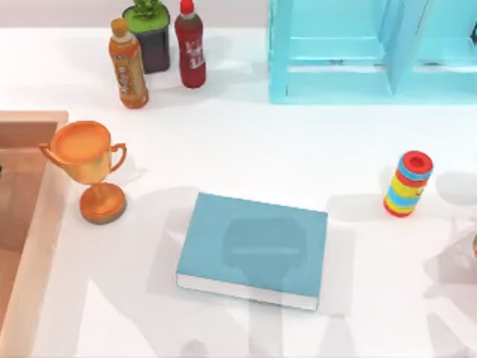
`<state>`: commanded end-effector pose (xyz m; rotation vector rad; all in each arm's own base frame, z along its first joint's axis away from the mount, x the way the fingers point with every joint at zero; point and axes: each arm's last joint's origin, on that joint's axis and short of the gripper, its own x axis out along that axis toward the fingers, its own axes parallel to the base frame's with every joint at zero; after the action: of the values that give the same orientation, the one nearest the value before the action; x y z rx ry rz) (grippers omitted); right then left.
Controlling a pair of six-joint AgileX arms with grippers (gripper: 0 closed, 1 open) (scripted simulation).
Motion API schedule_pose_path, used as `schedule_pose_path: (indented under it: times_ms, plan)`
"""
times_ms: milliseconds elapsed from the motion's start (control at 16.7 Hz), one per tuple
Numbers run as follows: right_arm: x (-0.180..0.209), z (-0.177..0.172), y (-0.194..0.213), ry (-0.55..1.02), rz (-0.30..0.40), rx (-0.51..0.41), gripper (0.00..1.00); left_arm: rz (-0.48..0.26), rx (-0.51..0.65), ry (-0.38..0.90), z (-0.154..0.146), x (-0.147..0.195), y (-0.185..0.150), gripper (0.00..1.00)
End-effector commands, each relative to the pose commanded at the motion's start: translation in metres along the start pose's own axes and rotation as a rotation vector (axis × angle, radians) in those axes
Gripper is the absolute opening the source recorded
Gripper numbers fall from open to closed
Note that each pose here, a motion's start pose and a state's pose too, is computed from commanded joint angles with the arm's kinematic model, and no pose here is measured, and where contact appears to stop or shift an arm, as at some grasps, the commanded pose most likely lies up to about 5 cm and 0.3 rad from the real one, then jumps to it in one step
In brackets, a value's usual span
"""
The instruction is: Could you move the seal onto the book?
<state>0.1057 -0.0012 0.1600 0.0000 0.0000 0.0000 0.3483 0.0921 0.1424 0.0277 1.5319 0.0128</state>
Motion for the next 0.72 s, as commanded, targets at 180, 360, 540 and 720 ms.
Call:
schedule_pose_path:
  times_ms: [180, 360, 540, 720]
  plan:
    - [0.0, 0.0, 0.0, 0.0, 0.0, 0.0, 1.0, 0.06, -0.024, -0.123, 0.026, -0.034, -0.014, 0.0]
    - [0.0, 0.0, 0.0, 0.0, 0.0, 0.0, 1.0, 0.084, -0.041, -0.274, 0.049, -0.083, -0.042, 0.0]
    - [0.0, 0.0, 0.0, 0.0, 0.0, 0.0, 1.0, 0.056, -0.031, -0.283, 0.048, -0.114, -0.077, 0.0]
    - [0.0, 0.0, 0.0, 0.0, 0.0, 0.0, 1.0, 0.017, -0.007, -0.167, 0.029, -0.133, -0.109, 0.0]
